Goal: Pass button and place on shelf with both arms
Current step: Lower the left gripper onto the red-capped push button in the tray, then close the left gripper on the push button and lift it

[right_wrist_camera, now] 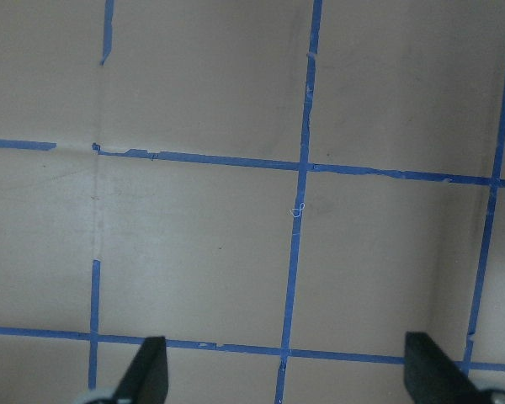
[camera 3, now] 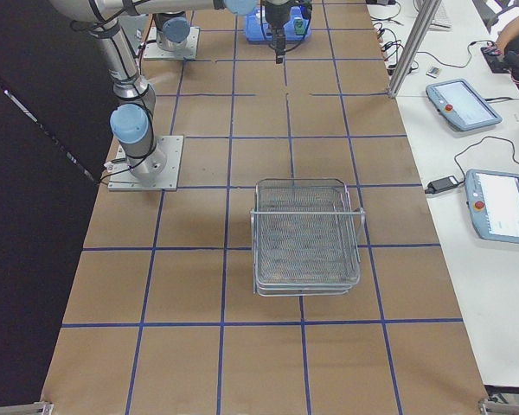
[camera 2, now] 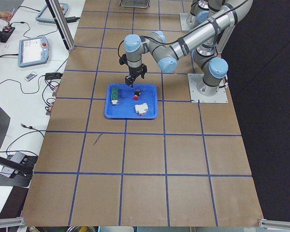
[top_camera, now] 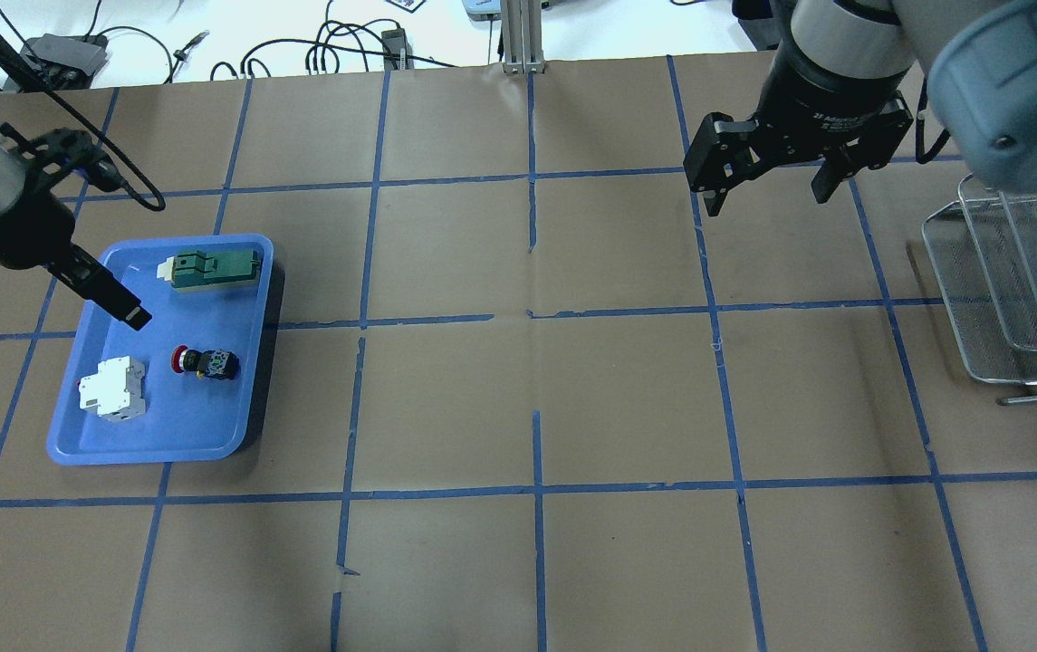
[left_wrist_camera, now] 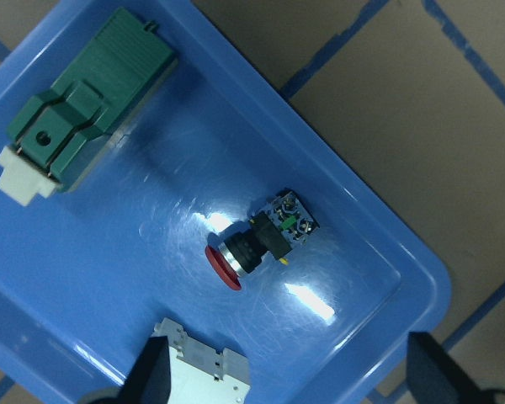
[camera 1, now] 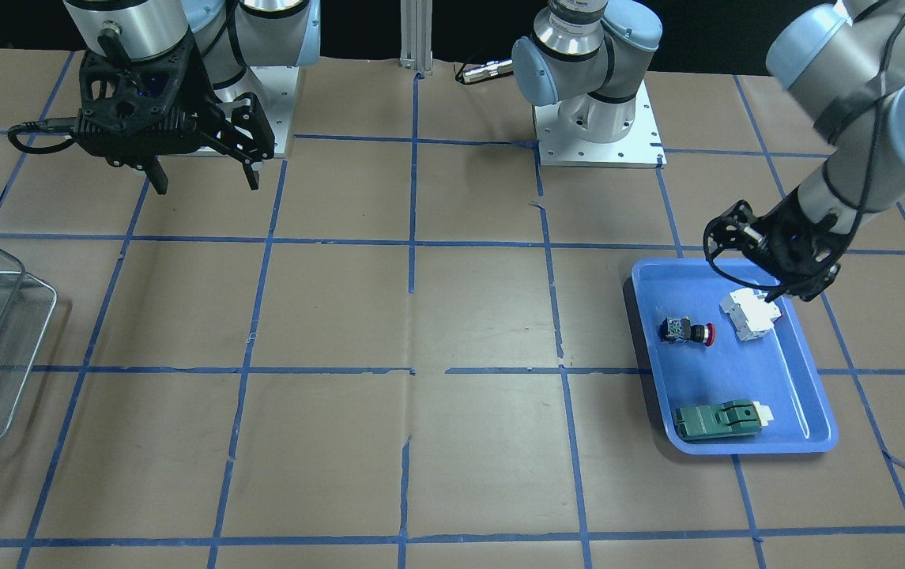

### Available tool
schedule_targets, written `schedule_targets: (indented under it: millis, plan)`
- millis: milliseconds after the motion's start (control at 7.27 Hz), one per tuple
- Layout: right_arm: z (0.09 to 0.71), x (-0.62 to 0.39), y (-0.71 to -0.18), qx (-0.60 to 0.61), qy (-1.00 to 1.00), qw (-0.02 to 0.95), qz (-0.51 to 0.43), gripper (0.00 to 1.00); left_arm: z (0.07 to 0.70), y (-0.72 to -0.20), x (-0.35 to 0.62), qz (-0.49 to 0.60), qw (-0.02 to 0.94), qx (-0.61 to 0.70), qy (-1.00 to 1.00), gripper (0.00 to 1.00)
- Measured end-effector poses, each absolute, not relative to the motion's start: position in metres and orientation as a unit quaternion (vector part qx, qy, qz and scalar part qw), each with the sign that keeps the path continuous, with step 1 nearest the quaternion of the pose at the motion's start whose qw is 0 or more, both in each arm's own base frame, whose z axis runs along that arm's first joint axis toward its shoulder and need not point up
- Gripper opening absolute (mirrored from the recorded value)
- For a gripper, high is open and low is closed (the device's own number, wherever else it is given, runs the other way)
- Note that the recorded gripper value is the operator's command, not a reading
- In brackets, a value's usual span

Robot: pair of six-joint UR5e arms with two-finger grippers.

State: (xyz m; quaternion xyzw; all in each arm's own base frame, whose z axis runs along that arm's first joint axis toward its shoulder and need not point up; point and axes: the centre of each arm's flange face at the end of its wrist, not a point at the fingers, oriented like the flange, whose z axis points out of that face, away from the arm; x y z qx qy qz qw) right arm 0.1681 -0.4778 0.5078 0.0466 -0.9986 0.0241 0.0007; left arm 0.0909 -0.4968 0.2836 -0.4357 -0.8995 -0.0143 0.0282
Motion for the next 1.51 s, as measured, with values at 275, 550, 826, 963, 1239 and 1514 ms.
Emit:
schedule_targets:
  millis: [275, 550, 826, 963, 1239, 1514]
  plan:
    - [0.508, 0.168, -0.478, 0.047, -0.999, 0.000, 0.024, 1.00, 0.255, -0.502, 0.104, -0.002, 0.019, -0.523, -0.852, 1.00]
    - [0.508, 0.168, -0.478, 0.047, -0.999, 0.000, 0.024, 1.00, 0.232, -0.506, 0.115, 0.001, 0.017, -0.562, -0.827, 1.00]
    - [0.508, 0.168, -0.477, 0.047, -0.999, 0.000, 0.024, 1.00, 0.212, -0.505, 0.115, -0.003, 0.031, -0.589, -0.808, 0.99]
    - [0.508, 0.168, -0.477, 0.048, -0.999, 0.000, 0.024, 1.00, 0.206, -0.505, 0.114, 0.002, 0.038, -0.617, -0.786, 1.00]
    - [0.511, 0.169, -0.476, 0.052, -0.998, 0.000, 0.026, 1.00, 0.199, -0.506, 0.106, 0.024, 0.055, -0.647, -0.760, 1.00]
    - [0.520, 0.169, -0.471, 0.053, -0.998, 0.000, 0.029, 1.00, 0.193, -0.503, 0.103, 0.026, 0.063, -0.658, -0.750, 1.00]
